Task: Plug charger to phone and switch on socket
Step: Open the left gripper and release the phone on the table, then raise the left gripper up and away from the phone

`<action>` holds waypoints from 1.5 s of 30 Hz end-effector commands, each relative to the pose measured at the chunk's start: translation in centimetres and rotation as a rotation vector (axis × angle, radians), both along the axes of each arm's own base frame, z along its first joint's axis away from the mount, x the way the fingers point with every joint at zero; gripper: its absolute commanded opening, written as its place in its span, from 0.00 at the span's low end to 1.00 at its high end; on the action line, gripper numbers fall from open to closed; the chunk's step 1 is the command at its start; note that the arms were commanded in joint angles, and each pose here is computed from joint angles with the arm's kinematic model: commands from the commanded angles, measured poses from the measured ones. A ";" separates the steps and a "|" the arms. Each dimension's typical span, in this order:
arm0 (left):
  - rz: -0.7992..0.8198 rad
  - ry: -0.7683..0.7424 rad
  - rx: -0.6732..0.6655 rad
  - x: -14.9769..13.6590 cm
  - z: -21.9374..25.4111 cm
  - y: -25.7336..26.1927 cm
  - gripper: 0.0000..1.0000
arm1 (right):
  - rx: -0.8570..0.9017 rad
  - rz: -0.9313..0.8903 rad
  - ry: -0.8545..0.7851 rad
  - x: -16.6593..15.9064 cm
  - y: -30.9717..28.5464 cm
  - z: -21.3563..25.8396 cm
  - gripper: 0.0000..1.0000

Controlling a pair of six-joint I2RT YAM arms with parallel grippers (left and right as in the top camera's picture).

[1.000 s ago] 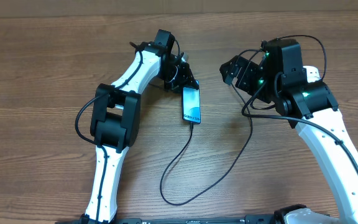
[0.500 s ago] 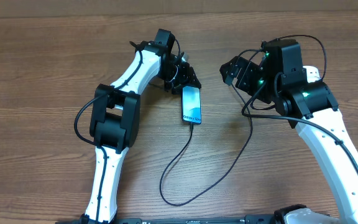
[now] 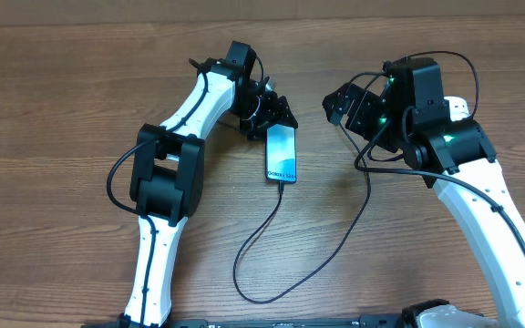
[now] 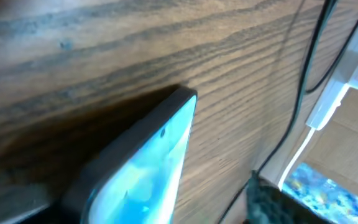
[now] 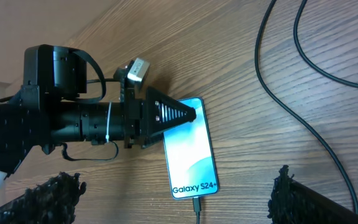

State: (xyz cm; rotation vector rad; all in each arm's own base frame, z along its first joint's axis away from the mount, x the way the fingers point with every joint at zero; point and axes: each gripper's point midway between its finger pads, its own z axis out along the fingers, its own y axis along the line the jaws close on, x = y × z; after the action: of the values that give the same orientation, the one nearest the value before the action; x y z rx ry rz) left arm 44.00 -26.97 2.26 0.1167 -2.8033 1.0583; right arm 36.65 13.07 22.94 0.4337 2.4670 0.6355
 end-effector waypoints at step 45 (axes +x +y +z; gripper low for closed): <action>0.102 -0.321 0.574 -3.1 19.9 11.5 1.00 | -0.028 -0.003 0.034 -0.4 -0.5 -0.9 1.00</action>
State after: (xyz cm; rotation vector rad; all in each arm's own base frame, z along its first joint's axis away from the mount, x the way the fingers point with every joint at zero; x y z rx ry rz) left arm 42.24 -14.90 17.05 0.2525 -3.2162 0.2596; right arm 36.16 12.95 22.42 0.4349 2.4970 0.6207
